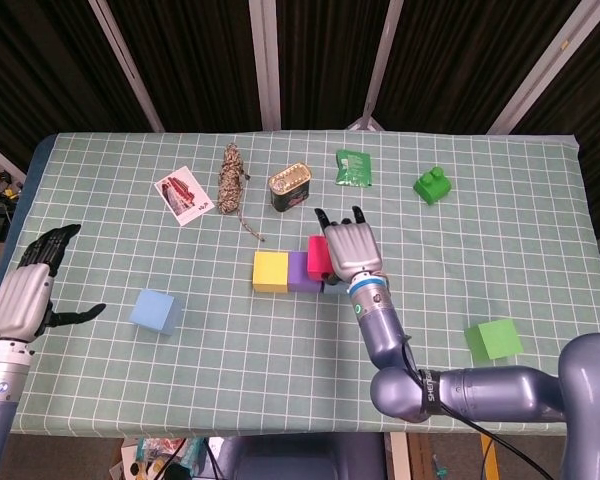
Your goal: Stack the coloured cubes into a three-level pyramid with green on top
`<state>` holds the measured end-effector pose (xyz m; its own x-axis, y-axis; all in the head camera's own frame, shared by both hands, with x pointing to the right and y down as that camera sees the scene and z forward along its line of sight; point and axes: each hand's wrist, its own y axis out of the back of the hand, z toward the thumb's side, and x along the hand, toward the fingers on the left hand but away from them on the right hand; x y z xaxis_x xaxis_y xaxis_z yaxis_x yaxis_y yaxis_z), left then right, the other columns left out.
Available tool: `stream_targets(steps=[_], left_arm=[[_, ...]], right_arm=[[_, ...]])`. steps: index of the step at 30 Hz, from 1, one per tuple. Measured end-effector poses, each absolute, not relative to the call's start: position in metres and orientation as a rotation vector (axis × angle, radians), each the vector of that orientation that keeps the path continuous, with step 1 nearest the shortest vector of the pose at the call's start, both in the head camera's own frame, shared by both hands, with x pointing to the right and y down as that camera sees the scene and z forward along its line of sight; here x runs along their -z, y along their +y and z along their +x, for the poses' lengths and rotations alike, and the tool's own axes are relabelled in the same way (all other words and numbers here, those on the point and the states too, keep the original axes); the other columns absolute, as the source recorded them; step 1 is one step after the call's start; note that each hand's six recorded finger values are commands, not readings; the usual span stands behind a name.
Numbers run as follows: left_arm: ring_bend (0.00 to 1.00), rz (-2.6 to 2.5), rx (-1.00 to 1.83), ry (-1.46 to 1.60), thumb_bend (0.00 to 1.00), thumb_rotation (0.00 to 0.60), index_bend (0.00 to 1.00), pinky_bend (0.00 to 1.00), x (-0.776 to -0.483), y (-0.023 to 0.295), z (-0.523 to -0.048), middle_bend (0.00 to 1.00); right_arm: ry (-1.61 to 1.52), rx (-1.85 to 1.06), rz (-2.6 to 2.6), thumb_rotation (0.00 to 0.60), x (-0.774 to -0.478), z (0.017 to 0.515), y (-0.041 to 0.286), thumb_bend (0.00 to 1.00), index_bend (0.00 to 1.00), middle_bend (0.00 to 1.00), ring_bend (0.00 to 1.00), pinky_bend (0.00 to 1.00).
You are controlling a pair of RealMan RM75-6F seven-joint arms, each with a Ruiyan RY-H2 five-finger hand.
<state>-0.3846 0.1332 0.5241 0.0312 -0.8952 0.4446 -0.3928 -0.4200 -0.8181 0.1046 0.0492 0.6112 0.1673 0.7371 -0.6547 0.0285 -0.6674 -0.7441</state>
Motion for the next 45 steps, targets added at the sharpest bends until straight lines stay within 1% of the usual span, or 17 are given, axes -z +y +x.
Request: stream_targets(steps=[10, 29, 45], left_arm=[[0.0, -1.838, 1.378, 1.299, 0.1, 0.6, 0.02, 0.05, -0.524, 0.134, -0.384, 0.05], [0.0, -1.839, 1.384, 1.301, 0.1, 0.6, 0.02, 0.05, -0.525, 0.133, -0.384, 0.05], [0.0, -1.83, 1.385, 1.298, 0.1, 0.6, 0.02, 0.05, -0.525, 0.133, -0.384, 0.05]], right_arm=[[-0.748, -1.608, -1.906, 0.6, -0.613, 0.103, 0.053, 0.26, 0.0, 0.46, 0.28, 0.0], [-0.769, -1.564, -1.943, 0.6, -0.616, 0.095, 0.052, 0.26, 0.0, 0.46, 0.28, 0.0], [-0.764, -1.563, -1.935, 0.6, -0.621, 0.101, 0.049, 0.26, 0.0, 0.46, 0.28, 0.0]])
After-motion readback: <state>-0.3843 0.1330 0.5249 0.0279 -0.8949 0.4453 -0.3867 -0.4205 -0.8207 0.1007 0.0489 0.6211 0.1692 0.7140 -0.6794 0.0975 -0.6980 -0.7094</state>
